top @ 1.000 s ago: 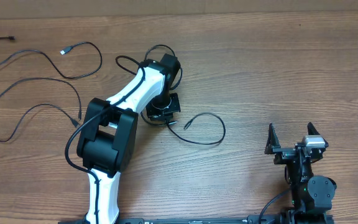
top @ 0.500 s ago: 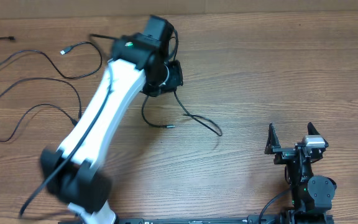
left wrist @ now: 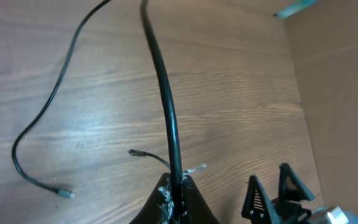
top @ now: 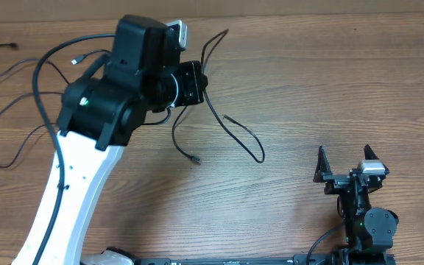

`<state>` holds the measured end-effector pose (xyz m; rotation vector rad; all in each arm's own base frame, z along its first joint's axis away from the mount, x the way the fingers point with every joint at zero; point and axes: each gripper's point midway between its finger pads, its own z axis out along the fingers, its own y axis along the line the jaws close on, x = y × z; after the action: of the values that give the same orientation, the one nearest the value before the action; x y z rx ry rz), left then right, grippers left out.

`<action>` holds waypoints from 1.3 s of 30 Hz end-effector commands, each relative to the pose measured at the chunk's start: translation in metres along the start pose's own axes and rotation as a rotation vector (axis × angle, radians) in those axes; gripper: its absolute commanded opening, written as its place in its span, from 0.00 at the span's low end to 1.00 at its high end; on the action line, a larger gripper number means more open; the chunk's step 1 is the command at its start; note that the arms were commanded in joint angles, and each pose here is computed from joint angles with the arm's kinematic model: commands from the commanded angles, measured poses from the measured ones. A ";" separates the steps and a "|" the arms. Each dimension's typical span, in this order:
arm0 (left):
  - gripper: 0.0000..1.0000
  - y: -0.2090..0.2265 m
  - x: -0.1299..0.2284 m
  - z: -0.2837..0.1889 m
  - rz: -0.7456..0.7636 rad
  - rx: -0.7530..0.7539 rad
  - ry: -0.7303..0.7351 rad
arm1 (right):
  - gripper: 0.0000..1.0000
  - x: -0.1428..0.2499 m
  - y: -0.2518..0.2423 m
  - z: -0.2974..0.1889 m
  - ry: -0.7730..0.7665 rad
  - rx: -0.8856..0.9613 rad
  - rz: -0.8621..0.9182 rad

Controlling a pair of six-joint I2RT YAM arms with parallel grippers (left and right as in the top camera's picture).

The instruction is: Untangle cables

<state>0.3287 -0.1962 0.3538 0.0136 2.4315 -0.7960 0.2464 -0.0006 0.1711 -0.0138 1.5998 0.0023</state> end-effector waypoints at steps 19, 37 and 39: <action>0.04 0.050 0.039 0.006 0.049 -0.285 0.156 | 1.00 0.001 0.000 0.000 -0.005 0.000 0.002; 0.35 0.130 0.118 0.102 0.022 -0.582 0.687 | 1.00 0.001 0.000 0.000 -0.005 0.000 0.002; 0.71 0.135 0.122 0.109 0.051 -0.578 0.719 | 1.00 0.001 0.000 0.000 -0.005 0.000 0.002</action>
<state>0.3101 -0.1542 0.1565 0.0473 3.1937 0.0302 0.2464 -0.0007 0.1711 -0.0141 1.5998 0.0014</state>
